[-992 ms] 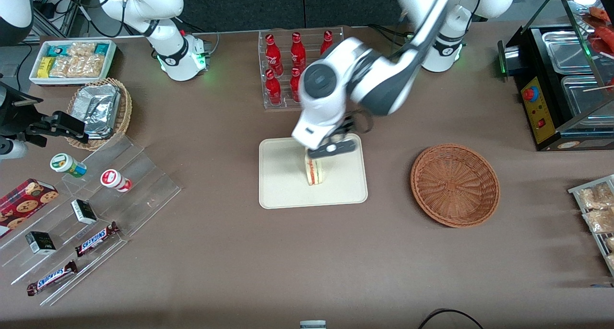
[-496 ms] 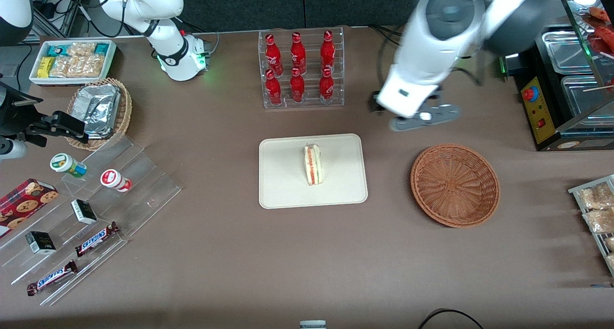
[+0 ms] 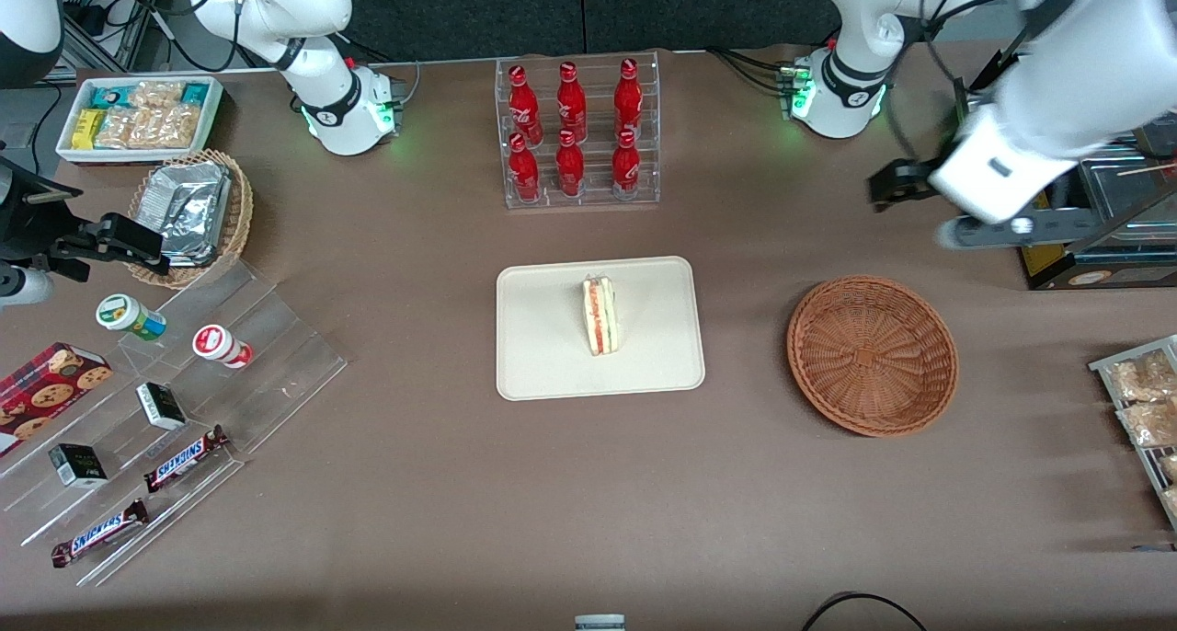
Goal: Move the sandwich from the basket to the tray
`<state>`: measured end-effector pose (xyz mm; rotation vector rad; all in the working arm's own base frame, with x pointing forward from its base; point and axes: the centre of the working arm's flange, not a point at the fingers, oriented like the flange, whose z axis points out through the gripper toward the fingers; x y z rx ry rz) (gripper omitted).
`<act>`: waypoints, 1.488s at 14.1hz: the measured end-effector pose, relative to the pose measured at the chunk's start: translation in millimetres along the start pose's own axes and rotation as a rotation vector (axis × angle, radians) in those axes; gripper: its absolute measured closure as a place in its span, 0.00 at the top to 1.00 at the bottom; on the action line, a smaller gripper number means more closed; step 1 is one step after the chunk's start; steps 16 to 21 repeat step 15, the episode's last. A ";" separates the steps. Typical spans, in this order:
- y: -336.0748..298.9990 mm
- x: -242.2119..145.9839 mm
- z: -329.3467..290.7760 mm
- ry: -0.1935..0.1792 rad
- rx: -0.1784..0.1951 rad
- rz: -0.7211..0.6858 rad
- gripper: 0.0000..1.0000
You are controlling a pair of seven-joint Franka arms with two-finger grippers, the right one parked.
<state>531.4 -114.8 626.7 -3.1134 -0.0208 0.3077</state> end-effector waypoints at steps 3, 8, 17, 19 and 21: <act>-53.4 3.8 -6.5 0.011 -0.008 0.040 1.00; -69.9 7.0 1.4 -0.003 0.045 0.061 1.00; -82.4 7.5 -1.4 0.002 0.036 0.073 1.00; -82.4 7.5 -1.4 0.002 0.036 0.073 1.00; -82.4 7.5 -1.4 0.002 0.036 0.073 1.00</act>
